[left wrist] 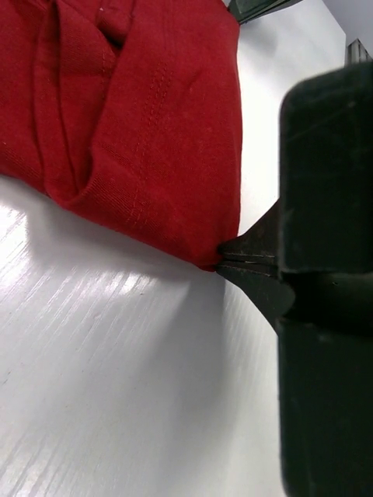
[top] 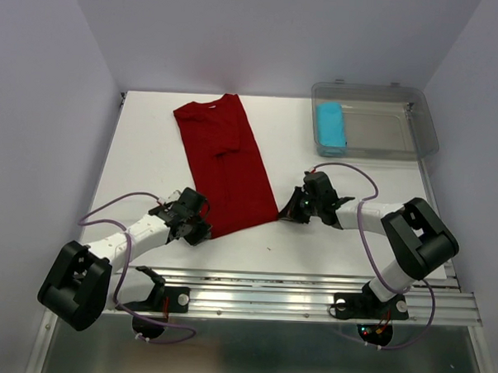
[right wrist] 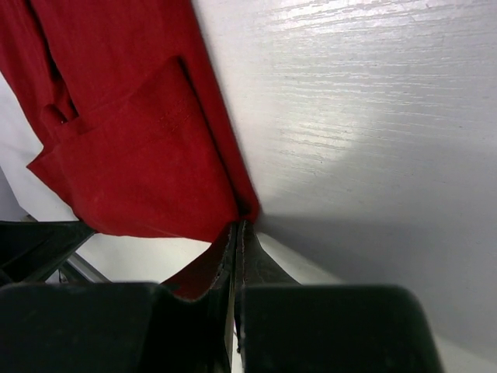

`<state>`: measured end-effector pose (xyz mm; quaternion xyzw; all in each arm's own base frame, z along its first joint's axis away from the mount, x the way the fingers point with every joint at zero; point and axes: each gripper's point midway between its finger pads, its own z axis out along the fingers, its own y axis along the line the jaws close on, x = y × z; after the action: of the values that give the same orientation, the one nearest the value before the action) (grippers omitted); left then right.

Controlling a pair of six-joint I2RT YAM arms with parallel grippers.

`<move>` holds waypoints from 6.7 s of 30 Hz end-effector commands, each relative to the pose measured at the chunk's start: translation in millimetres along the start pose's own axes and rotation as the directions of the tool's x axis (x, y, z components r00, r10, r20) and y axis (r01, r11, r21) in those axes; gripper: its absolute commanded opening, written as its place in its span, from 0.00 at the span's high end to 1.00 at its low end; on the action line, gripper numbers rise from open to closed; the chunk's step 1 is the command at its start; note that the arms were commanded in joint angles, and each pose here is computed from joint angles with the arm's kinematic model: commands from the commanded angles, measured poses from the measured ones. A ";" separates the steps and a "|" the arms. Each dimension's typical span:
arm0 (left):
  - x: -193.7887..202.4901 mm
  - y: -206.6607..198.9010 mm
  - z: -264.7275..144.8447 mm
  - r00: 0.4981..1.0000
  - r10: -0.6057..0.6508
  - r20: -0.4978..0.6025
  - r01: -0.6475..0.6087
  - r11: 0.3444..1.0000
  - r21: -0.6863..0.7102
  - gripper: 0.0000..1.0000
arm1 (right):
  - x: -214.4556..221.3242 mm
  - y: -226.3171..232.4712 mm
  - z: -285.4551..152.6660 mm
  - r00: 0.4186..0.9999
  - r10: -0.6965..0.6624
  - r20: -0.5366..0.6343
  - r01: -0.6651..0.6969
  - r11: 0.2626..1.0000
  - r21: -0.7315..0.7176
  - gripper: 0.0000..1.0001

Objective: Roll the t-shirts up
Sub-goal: Roll the T-shirt to the center of the board.

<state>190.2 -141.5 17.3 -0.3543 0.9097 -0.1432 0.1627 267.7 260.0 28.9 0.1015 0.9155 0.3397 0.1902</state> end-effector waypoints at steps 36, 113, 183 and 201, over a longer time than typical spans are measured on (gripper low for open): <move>-94.8 -60.6 -23.1 0.985 -0.002 0.175 -0.011 0.997 0.072 1.00 | -115.6 85.2 5.3 0.969 -0.081 0.233 0.109 0.988 -0.112 0.99; -117.1 -134.9 -1.6 0.943 0.219 0.249 -0.266 0.948 0.173 0.66 | -133.3 93.1 30.6 0.928 -0.324 0.182 0.318 0.946 0.061 0.69; -71.2 -31.7 9.6 0.987 0.029 0.159 -0.056 0.985 0.166 0.52 | -78.4 26.5 48.3 0.987 0.025 0.157 -0.023 1.000 -0.018 0.87; -72.1 -15.8 21.1 0.982 -0.026 0.185 0.002 0.992 0.128 0.59 | -79.9 31.2 48.5 0.988 0.025 0.153 -0.021 0.999 -0.030 0.98</move>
<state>258.0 -107.7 24.8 -0.3567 0.8800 -0.1701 0.2634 346.2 281.1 25.5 0.1378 0.9014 0.3377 0.2334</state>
